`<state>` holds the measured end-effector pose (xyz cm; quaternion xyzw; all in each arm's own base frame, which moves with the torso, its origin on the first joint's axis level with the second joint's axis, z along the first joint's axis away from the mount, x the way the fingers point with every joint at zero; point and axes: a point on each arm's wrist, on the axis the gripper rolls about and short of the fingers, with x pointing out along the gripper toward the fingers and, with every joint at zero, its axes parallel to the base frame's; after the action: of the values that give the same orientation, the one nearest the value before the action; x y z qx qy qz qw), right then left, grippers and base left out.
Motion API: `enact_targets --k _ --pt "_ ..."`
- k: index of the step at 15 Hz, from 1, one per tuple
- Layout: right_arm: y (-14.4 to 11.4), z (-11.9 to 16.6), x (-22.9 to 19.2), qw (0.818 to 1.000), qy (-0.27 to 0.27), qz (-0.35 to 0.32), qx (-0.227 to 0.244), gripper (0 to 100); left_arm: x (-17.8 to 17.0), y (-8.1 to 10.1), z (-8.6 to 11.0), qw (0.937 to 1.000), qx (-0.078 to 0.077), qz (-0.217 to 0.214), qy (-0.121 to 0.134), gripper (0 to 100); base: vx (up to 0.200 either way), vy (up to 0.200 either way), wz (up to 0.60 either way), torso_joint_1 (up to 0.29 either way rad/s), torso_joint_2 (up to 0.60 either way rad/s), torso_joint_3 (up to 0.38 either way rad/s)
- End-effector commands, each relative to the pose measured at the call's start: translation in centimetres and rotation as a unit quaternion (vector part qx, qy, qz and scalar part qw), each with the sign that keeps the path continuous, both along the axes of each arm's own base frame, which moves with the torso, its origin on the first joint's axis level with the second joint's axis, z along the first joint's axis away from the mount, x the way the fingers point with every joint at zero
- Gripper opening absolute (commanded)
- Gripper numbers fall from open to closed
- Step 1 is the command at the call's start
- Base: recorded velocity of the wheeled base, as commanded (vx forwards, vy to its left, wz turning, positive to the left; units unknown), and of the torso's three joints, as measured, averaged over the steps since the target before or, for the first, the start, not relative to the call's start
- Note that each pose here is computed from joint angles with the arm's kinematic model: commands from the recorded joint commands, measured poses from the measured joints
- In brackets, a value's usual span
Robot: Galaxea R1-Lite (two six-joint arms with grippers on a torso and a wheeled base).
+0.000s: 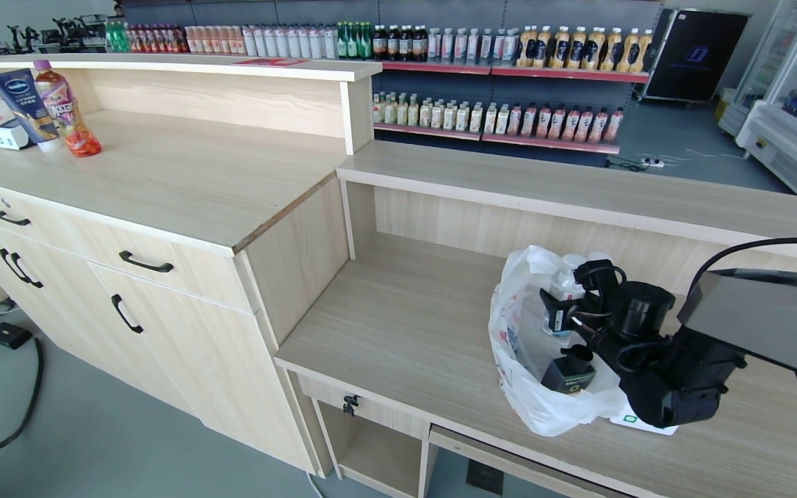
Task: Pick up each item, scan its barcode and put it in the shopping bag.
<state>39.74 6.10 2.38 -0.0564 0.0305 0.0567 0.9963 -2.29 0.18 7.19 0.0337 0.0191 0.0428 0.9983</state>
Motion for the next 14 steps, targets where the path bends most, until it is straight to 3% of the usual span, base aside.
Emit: enact_targets --k 1,7,14 --pt "0.0 -0.6 -0.1 1.000 0.011 0.000 -0.002 0 0.0 0.0 0.0 1.0000 0.000 0.000 0.000 100 0.000 0.000 0.00 0.000 0.00 0.000" --pt "-0.2 -0.5 0.0 1.000 0.011 -0.001 -0.002 0 0.0 0.0 0.0 1.0000 0.000 0.000 0.000 100 0.000 0.000 0.00 0.000 0.00 0.000" --pt "-0.1 1.6 0.4 0.999 -0.017 0.047 0.008 0 0.0 0.0 0.0 1.0000 0.000 0.000 0.000 100 0.000 0.000 0.00 0.000 0.00 0.000"
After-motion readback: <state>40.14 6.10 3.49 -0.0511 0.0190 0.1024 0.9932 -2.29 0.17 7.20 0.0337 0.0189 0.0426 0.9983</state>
